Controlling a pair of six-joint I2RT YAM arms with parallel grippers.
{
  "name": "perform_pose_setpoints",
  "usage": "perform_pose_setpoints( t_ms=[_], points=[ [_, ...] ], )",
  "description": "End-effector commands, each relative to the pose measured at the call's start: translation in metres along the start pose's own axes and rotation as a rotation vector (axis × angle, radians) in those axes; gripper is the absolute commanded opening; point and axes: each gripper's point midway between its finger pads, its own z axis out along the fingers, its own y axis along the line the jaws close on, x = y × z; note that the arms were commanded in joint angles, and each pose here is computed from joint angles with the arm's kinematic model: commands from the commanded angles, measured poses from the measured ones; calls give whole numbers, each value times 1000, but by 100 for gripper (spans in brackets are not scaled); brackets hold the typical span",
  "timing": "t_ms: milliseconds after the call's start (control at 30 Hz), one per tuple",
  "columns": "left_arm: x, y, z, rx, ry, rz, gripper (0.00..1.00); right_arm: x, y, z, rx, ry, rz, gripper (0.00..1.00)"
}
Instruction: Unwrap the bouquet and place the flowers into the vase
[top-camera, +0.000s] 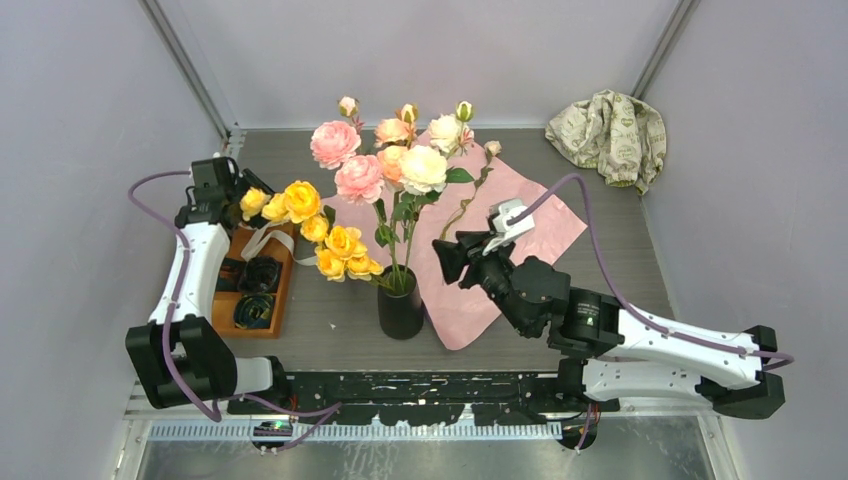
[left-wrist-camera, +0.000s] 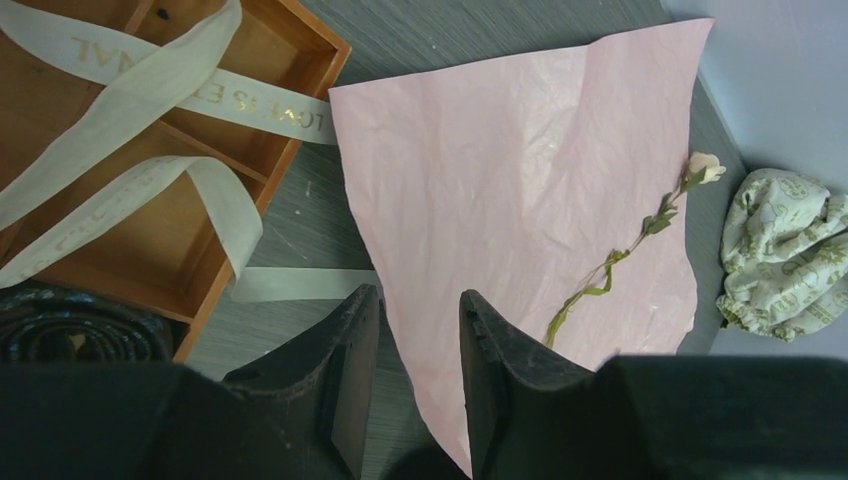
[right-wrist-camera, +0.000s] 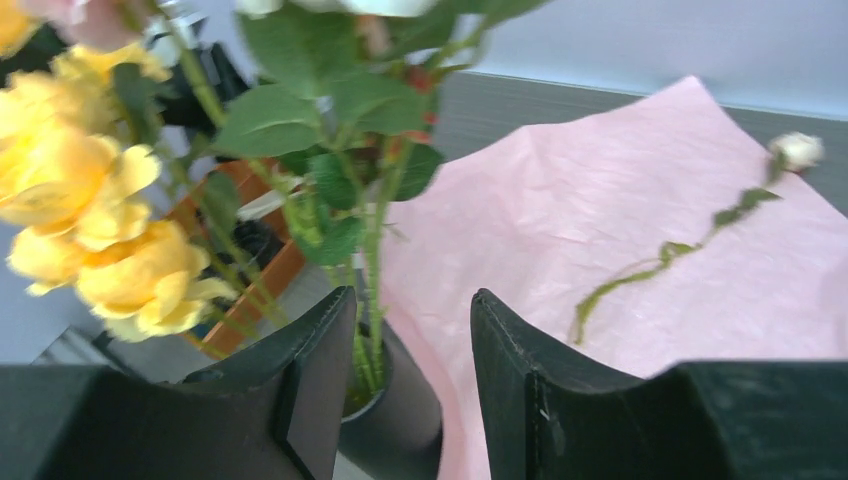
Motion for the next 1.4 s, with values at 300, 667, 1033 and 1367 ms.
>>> perform_pose_setpoints(
  t_ms=[300,667,1033,1367],
  points=[
    [-24,-5,-35,-25,-140,48,38,-14,-99,-16,608,-31,101,45],
    [-31,3,-46,-88,-180,51,38,-2,-195,31,789,124,285,47],
    [-54,71,-88,-335,-351,-123,41,34,-276,116,808,309,459,47],
    [-71,66,-125,-351,-455,-85,39,114,-331,195,865,542,397,39]
  ],
)
